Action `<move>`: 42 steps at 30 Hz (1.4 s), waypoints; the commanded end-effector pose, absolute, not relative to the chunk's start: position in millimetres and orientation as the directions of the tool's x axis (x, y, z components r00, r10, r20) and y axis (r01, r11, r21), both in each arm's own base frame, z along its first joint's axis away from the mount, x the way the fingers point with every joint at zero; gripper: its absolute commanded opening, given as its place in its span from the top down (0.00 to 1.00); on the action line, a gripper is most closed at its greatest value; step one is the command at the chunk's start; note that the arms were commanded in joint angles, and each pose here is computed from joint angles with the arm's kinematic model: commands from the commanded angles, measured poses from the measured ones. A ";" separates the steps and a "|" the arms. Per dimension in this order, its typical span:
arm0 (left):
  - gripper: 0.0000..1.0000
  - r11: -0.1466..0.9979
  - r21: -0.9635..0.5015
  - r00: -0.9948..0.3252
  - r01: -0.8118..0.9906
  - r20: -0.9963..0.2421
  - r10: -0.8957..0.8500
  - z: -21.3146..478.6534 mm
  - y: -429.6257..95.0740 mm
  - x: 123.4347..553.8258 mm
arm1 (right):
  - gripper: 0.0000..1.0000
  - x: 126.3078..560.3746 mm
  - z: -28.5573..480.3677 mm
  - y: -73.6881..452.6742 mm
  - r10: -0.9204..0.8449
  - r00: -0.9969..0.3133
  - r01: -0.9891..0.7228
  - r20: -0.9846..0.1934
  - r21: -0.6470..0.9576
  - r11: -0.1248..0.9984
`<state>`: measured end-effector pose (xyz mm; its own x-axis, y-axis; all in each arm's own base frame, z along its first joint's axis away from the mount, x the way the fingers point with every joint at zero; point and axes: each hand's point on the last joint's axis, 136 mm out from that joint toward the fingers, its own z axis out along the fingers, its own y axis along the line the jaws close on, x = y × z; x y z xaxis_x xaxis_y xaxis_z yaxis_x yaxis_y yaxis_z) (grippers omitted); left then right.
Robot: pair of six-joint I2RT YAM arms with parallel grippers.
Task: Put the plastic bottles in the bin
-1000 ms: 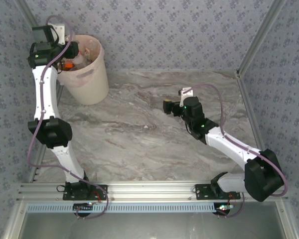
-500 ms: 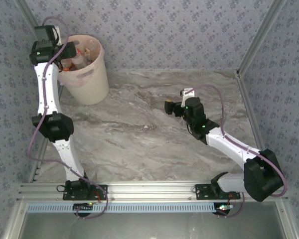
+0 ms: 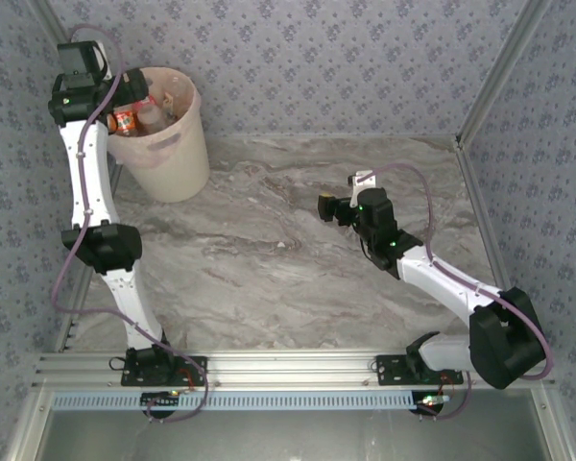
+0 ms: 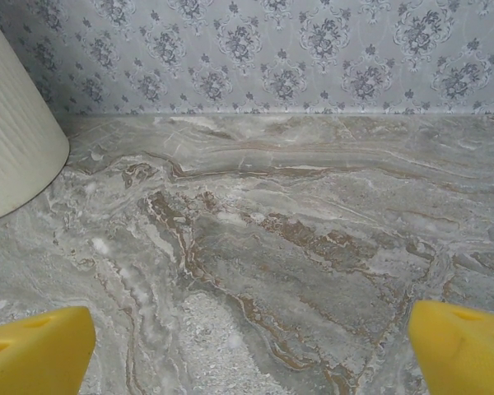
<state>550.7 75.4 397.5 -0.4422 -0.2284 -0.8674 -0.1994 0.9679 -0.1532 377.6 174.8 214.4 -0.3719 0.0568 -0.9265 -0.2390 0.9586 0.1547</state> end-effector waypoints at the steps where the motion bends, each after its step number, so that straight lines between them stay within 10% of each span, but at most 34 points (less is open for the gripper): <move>1: 0.02 0.966 -0.233 -0.415 -0.114 -0.872 -0.260 431.4 48.2 525.0 | 0.00 376.8 230.0 168.4 0.085 -0.336 -0.225 -0.938 0.168 0.960; 18: 0.02 0.926 -0.347 -0.173 0.145 -0.931 -0.322 406.9 -39.3 417.4 | 0.00 371.5 242.9 82.9 0.099 -0.281 -0.003 -0.955 0.104 0.995; 30: 0.02 0.876 -0.237 -0.126 -0.421 -0.941 -0.315 262.1 59.7 331.7 | 0.00 368.6 198.4 -16.0 0.108 -0.329 0.329 -0.938 -0.007 0.944; 42: 0.02 0.851 -0.118 -0.210 -0.512 -0.943 -0.257 147.0 89.2 313.7 | 0.00 370.5 144.9 -49.9 0.163 -0.400 0.362 -0.902 0.008 0.932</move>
<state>300.7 85.2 129.3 -0.3029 -0.3111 -0.9008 -0.5290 0.8411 -0.1126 365.1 -50.3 148.4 -0.4175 0.1554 -0.8953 0.3849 0.9228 -0.0193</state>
